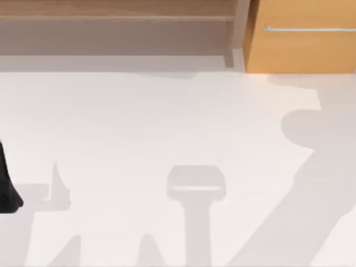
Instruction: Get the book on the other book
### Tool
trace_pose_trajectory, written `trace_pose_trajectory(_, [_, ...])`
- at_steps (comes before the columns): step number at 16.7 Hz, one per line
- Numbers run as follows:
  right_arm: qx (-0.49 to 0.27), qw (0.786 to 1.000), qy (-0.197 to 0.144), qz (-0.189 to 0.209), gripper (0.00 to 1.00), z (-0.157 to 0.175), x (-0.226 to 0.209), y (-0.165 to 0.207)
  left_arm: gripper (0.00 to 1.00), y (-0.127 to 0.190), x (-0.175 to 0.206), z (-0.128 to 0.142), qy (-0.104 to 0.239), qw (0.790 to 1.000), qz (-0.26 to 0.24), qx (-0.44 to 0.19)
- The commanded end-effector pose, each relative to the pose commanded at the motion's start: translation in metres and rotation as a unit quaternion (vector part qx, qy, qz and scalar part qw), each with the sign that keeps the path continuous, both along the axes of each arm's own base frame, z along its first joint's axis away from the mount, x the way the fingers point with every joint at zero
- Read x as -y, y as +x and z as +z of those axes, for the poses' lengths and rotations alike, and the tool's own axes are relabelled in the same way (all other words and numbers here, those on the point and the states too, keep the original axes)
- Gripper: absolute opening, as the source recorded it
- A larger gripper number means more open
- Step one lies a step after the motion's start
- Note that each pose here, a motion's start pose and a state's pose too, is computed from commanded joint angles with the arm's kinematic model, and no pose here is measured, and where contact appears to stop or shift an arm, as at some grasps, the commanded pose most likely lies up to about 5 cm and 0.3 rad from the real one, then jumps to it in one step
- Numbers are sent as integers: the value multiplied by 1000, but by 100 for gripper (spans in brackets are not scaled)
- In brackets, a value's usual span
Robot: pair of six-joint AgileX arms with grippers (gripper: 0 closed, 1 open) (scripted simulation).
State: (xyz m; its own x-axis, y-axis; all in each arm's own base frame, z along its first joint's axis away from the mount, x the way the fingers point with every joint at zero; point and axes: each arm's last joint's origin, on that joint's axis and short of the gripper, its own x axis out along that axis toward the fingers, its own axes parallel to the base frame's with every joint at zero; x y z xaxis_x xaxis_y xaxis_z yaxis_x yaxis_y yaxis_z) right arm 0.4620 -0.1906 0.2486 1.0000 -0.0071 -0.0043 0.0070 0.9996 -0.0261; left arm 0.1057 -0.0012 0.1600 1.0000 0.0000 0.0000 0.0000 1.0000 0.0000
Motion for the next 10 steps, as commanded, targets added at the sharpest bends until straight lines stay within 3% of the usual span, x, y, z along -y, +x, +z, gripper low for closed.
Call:
trace_pose_trajectory(2, [0,1000,0,0,2,0,0,0,100,0,0,0,0,1000,0,0])
trace_pose_trajectory(3, [0,1000,0,0,0,0,0,0,100,0,0,0,0,1000,0,0])
trace_pose_trajectory(10, [0,1000,0,0,0,0,0,0,100,0,0,0,0,1000,0,0])
